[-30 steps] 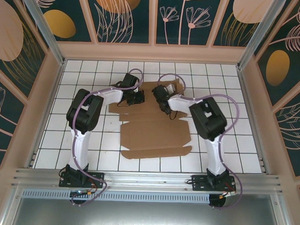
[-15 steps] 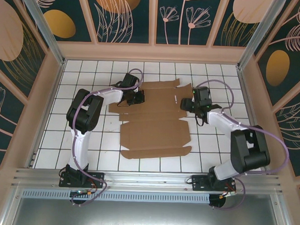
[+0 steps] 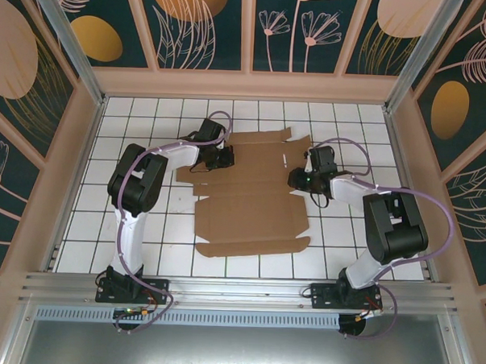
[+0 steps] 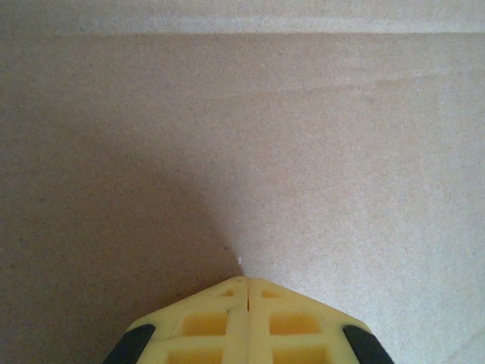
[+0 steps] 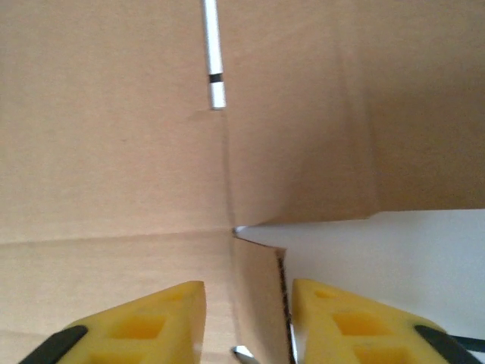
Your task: Fold the paper box
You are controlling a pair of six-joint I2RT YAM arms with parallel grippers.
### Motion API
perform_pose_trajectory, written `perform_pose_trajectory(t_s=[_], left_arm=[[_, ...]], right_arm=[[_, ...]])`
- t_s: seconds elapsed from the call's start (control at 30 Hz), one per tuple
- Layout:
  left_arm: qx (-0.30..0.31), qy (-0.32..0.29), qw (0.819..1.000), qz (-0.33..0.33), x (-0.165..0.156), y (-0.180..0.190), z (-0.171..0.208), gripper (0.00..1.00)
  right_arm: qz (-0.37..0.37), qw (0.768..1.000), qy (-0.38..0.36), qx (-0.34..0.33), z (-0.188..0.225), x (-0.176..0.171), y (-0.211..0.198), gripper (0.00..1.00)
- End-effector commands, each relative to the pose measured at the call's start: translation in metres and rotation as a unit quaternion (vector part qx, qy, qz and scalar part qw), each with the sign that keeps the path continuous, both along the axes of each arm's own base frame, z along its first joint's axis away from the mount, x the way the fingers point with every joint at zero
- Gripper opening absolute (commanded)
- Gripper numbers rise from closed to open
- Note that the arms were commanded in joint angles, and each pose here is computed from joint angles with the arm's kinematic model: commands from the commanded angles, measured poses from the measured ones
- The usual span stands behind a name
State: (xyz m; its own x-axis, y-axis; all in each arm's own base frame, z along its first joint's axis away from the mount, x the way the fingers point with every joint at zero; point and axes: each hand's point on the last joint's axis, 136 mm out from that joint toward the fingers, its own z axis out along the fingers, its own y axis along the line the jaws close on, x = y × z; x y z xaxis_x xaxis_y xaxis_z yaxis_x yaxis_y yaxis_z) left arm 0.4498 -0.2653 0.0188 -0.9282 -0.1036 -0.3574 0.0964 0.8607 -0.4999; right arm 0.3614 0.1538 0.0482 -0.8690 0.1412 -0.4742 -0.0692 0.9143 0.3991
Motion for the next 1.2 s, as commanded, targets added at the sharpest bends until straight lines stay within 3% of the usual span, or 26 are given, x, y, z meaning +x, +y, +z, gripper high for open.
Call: perform_pose_trajectory(t_s=[0.0, 0.17, 0.27, 0.37, 0.43, 0.57, 0.63, 0.73, 0.8, 0.93, 1.0, 1.07, 1.17], left_arm=[[0.013, 0.039, 0.999, 0.002, -0.016, 0.007, -0.021, 0.0], [0.007, 0.042, 0.999, 0.0, -0.016, 0.004, -0.022, 0.0], [0.006, 0.044, 0.999, 0.0, -0.017, 0.004, -0.023, 0.0], [0.004, 0.043, 0.999, -0.002, -0.018, 0.004, -0.021, 0.0], [-0.001, 0.042, 0.999, -0.007, -0.018, 0.001, -0.02, 0.0], [-0.009, 0.033, 0.999, -0.033, -0.019, -0.014, -0.013, 0.0], [-0.015, 0.022, 0.998, -0.057, -0.022, -0.032, -0.004, 0.0], [-0.029, -0.009, 0.998, -0.061, -0.018, -0.043, 0.026, 0.0], [-0.021, -0.043, 0.998, -0.037, -0.008, -0.033, 0.054, 0.05], [-0.044, -0.086, 0.995, 0.028, 0.012, 0.007, 0.108, 0.21], [-0.042, -0.099, 0.993, 0.052, 0.017, 0.027, 0.122, 0.3], [-0.031, -0.103, 0.992, 0.067, 0.021, 0.043, 0.126, 0.37], [-0.027, -0.082, 0.992, 0.087, 0.029, 0.064, 0.115, 0.42]], right_arm=[[0.051, 0.996, -0.033, 0.066, 0.038, 0.002, 0.038, 0.31], [0.079, 0.991, -0.003, 0.106, 0.032, -0.007, 0.06, 0.29], [0.074, 0.993, 0.014, 0.088, 0.019, -0.005, 0.058, 0.27], [0.05, 0.997, -0.021, 0.057, 0.039, 0.008, 0.046, 0.27], [0.038, 0.996, -0.067, 0.035, 0.068, 0.016, 0.038, 0.31], [0.053, 0.987, -0.145, 0.041, 0.125, 0.017, 0.045, 0.52], [0.056, 0.985, -0.159, 0.029, 0.132, 0.017, 0.052, 0.54], [0.042, 0.988, -0.142, -0.05, 0.106, 0.021, 0.05, 0.55], [0.029, 0.986, -0.131, -0.095, 0.084, 0.022, 0.044, 0.54], [0.007, 0.989, -0.124, -0.083, 0.067, 0.017, 0.044, 0.57], [0.031, 0.99, -0.126, -0.056, 0.064, 0.012, 0.058, 0.69], [0.055, 0.988, -0.124, -0.068, 0.052, 0.011, 0.071, 0.87], [0.069, 0.984, -0.105, -0.126, 0.024, 0.018, 0.08, 0.91]])
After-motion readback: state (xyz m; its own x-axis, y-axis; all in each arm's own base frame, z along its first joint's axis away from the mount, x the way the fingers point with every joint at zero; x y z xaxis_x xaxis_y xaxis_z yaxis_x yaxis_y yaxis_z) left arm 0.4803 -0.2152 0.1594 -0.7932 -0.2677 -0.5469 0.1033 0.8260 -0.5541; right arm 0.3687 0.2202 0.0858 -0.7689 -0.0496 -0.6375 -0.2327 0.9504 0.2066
